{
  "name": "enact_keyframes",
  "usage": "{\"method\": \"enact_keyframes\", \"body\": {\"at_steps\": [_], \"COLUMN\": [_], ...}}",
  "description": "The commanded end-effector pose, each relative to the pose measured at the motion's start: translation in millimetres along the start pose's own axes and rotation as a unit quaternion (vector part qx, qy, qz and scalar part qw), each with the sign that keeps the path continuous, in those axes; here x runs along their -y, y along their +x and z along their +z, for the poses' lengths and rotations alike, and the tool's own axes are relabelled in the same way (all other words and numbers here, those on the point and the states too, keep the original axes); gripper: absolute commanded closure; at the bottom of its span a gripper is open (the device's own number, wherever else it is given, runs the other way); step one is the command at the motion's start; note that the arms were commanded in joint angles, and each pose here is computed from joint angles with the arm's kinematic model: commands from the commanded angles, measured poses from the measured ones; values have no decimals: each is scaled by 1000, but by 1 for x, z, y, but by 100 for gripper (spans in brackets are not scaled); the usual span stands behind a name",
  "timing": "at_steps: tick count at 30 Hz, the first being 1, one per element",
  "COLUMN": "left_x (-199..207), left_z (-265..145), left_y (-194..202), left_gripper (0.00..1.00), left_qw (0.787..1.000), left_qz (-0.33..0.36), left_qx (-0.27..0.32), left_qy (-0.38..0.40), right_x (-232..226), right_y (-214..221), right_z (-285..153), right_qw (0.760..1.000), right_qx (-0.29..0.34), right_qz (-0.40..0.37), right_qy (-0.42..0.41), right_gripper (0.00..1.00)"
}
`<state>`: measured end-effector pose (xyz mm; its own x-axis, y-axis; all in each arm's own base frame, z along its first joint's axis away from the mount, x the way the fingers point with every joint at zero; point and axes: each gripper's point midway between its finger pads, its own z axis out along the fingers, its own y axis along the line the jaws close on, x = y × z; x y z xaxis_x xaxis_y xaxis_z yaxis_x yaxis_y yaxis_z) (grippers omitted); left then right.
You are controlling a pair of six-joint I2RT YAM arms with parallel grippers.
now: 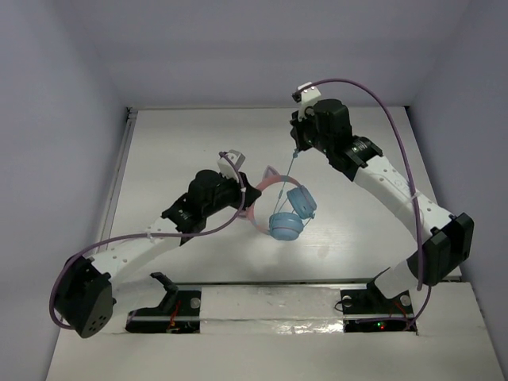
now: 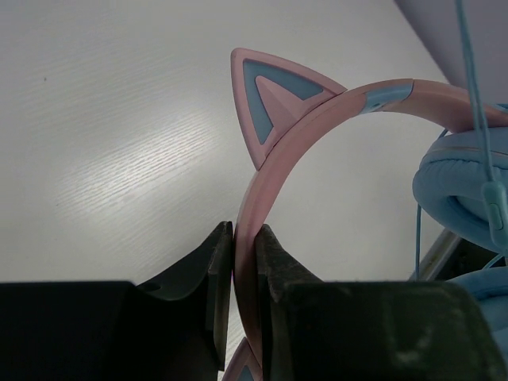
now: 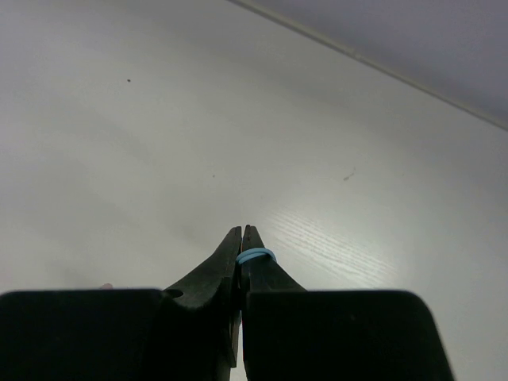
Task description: Wrap the headphones
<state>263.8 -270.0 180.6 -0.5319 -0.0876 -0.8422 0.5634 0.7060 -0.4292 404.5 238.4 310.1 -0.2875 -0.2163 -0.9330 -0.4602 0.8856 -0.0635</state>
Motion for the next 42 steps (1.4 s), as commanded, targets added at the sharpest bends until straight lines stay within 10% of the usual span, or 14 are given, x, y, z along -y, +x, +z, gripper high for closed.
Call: {"method": "enact_keyframes", "body": {"at_steps": [1,13,33,42], "left_x": [50,56,66,34], "left_z": [-21,-48,-71,-66], "left_y": [-53,-105,-172,-206], "left_gripper": [100,100,100,100], "left_qw": [991,979,952,975], "left_qz": [19,3,-73,-62], "left_qx": [88,154,198,200], "left_qy": [103,132,222,79], "right_x": [8,26,-39,-37], "right_y": [-36,-19,0,46], "right_z": [-22,-64,-100,-104], "right_qw": [997,985,927,926], "right_qx": [76,127,247,228], "right_qz": [31,115,228,255], "right_qy": [-8,29,-168,-156], "right_gripper": [100,100,100,44]}}
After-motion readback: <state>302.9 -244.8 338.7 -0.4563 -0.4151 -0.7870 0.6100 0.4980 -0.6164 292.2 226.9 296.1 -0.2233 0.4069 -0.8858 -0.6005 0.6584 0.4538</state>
